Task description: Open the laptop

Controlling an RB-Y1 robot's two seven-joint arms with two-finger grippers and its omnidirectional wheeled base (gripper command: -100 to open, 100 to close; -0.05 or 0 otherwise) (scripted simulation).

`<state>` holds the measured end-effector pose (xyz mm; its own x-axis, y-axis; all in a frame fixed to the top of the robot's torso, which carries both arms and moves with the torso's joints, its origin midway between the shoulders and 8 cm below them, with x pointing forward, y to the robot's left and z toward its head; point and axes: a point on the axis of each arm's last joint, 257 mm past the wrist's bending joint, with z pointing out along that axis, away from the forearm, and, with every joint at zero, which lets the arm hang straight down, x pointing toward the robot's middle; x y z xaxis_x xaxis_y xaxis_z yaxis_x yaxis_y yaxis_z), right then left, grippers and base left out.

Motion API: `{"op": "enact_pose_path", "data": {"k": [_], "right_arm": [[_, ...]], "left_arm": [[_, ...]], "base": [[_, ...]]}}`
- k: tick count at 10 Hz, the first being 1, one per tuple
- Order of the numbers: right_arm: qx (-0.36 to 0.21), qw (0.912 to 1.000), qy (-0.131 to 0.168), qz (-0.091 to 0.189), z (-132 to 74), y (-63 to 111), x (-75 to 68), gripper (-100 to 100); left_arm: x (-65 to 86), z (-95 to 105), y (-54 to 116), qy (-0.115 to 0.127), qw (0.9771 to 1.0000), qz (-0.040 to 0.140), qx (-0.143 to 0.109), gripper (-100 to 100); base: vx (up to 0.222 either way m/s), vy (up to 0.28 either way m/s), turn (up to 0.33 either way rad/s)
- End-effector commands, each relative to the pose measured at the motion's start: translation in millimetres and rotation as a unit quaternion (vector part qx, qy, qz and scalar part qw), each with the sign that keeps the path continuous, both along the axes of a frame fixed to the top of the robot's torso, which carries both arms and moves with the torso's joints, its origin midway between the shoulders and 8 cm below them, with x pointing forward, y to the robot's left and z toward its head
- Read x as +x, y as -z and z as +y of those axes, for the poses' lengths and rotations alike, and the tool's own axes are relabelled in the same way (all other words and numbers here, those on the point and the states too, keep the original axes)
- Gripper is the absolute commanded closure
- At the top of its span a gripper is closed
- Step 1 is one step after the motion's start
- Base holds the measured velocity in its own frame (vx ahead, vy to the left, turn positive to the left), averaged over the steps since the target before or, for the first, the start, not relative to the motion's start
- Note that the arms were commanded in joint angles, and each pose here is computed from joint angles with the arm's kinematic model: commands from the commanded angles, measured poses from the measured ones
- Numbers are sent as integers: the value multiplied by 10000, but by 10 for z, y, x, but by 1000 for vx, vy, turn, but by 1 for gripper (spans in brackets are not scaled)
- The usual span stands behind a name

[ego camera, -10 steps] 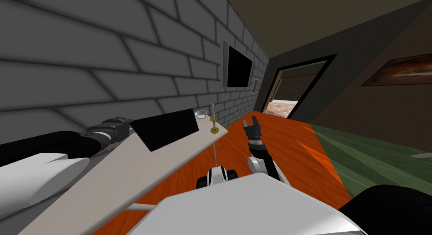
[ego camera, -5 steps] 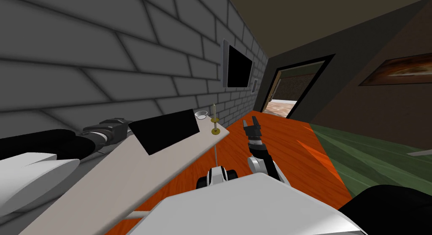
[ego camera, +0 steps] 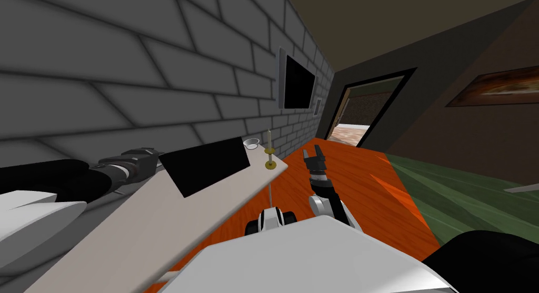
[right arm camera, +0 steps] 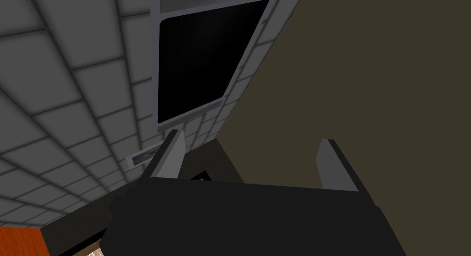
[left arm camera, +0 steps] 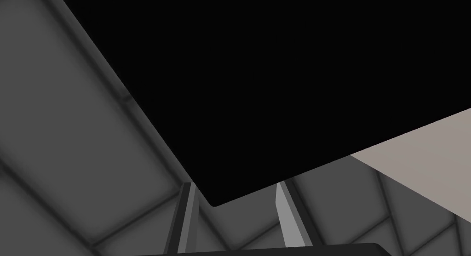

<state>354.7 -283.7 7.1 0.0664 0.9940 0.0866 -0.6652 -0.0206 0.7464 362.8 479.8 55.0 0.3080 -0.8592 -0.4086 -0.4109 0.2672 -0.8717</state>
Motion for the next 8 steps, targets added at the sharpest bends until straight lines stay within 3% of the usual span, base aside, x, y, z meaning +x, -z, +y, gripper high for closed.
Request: {"op": "enact_pose_path", "data": {"k": [1, 2, 4, 5, 6, 8], "right_arm": [[0, 10000, 0, 0, 0, 0, 0, 0], [0, 10000, 0, 0, 0, 0, 0, 0], [0, 10000, 0, 0, 0, 0, 0, 0], [1, 10000, 0, 0, 0, 0, 0, 0], [0, 10000, 0, 0, 0, 0, 0, 0], [0, 10000, 0, 0, 0, 0, 0, 0]], "left_arm": [[-89, -4, 120, -87, 9996, 261, -77, 100], [-123, -114, 63, 22, 9995, 301, -50, 100], [-193, -49, 148, -143, 9987, 484, -85, 100], [-149, -76, 38, -72, 9995, 308, -29, 100], [-193, -68, 93, -119, 9986, 481, -159, 100], [-238, -67, 158, -154, 9972, 664, -291, 100]], "base": [[21, 21, -16], [40, 43, -22], [31, 34, -20], [9, 1, -7], [35, 22, -47], [62, 48, -53]]}}
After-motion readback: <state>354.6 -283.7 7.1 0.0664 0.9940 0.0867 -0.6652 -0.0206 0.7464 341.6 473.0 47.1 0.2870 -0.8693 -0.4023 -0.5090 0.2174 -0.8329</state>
